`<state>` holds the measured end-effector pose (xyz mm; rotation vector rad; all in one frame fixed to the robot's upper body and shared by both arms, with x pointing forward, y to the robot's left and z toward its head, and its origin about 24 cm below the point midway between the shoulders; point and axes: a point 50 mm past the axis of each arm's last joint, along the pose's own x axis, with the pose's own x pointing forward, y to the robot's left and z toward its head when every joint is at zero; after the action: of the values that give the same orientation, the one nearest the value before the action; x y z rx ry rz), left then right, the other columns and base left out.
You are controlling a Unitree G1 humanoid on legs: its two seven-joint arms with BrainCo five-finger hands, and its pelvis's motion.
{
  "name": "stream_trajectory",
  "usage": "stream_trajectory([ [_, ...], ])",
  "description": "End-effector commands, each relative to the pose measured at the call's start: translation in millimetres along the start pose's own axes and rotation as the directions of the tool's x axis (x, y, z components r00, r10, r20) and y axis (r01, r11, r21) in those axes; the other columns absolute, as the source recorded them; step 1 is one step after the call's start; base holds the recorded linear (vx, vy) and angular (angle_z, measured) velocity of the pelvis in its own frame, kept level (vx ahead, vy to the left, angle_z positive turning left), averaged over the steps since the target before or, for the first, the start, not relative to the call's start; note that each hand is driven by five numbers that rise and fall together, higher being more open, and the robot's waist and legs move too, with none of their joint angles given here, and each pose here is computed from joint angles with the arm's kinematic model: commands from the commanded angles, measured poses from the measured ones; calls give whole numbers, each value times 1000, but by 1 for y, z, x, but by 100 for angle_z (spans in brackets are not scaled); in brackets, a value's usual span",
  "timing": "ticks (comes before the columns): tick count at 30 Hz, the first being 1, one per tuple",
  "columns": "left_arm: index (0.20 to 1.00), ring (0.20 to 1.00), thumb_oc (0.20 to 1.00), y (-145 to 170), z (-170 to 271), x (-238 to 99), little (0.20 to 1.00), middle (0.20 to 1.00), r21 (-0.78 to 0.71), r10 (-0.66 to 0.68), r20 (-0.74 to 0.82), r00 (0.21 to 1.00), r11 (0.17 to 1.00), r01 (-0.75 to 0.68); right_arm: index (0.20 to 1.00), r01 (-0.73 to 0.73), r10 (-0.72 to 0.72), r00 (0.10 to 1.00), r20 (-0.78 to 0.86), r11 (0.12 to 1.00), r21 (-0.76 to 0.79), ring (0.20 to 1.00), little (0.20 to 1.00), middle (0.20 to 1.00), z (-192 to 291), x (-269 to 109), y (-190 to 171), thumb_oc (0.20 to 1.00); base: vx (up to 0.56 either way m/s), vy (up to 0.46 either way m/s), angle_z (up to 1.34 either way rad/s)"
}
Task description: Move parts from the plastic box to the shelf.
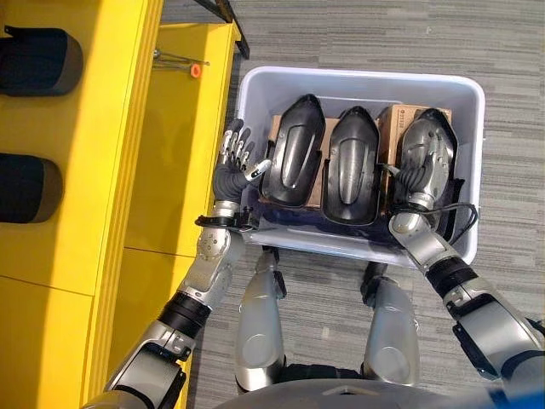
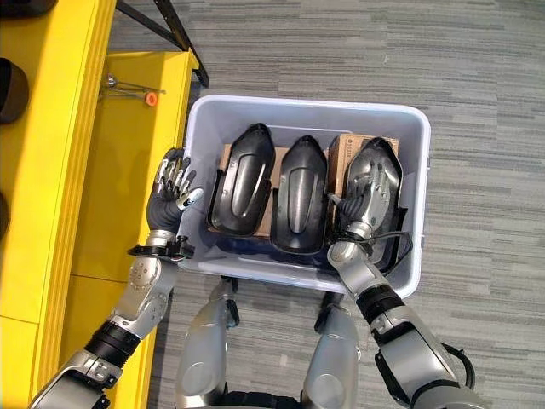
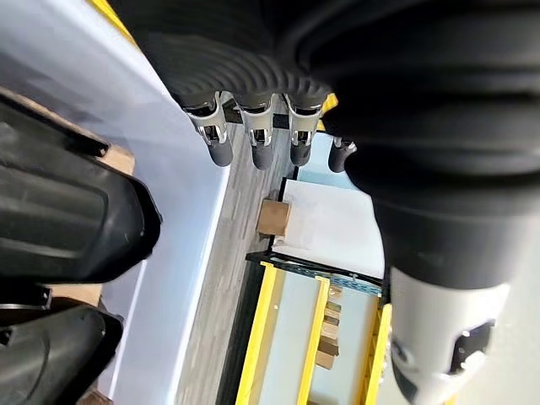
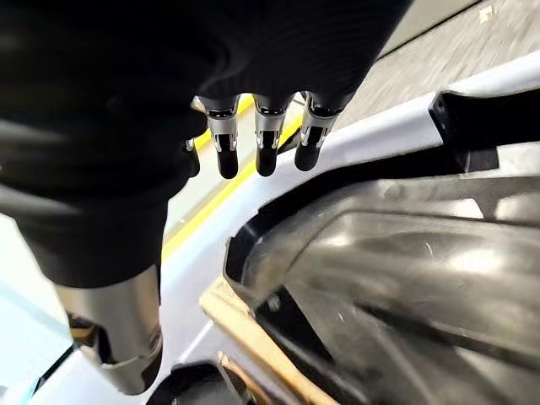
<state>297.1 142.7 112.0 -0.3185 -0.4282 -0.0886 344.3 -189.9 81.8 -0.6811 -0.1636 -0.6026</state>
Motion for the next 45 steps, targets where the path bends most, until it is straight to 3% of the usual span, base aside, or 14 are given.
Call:
stream_trajectory([
  [1,1000,1000,1000,-12,19,9,1000,1000,-41,-48,132,990,998,54,1000,-75,85,994,-68,988,137,1000,1000,1000,9,0,10,1000,0,0,0],
  [9,1000,1000,1000,-15,18,14,1000,1000,-26,-82,109,991,996,85,1000,-157,210,961,-179,950,268,1000,1000,1000,16,13,21,1000,24,-28,5],
  [12,1000,1000,1000,-17,22,16,1000,1000,-33,-83,116,990,996,88,1000,-92,184,946,-267,942,323,1000,1000,1000,15,16,22,1000,21,9,4],
  [13,1000,1000,1000,-16,21,17,1000,1000,-70,-76,97,992,994,83,1000,-43,200,903,-381,923,382,1000,1000,1000,5,19,20,1000,27,13,6],
  [16,1000,1000,1000,-14,16,17,1000,1000,-161,-48,54,997,985,56,1000,-39,241,871,-428,903,428,1000,1000,1000,-3,17,22,1000,23,7,2],
  [19,1000,1000,1000,-19,17,15,1000,1000,-134,-71,66,995,988,79,1000,-100,324,867,-379,858,505,1000,1000,1000,6,21,27,1000,44,15,3],
  [24,1000,1000,1000,-32,16,14,1000,1000,-103,-168,65,984,979,174,1000,-119,307,895,-324,864,489,1000,1000,1000,22,39,19,1000,34,38,2],
  [29,1000,1000,1000,-34,17,15,1000,1000,-94,-160,56,986,982,165,1000,-168,330,906,-266,856,489,1000,1000,1000,33,40,21,1000,29,-4,0],
  [32,1000,1000,1000,-26,15,14,1000,1000,-100,-90,35,995,991,93,1000,-203,358,900,-249,849,488,1000,1000,1000,37,36,26,1000,26,-27,-1],
  [37,1000,1000,1000,-29,20,10,1000,1000,-75,-143,72,987,986,149,1000,-88,206,945,-255,908,409,1000,1000,1000,38,33,20,1000,31,-39,1],
  [45,1000,1000,1000,-33,22,5,1000,1000,-127,-128,81,988,982,138,1000,-104,141,986,-89,937,333,1000,1000,1000,54,29,16,1000,13,3,0],
])
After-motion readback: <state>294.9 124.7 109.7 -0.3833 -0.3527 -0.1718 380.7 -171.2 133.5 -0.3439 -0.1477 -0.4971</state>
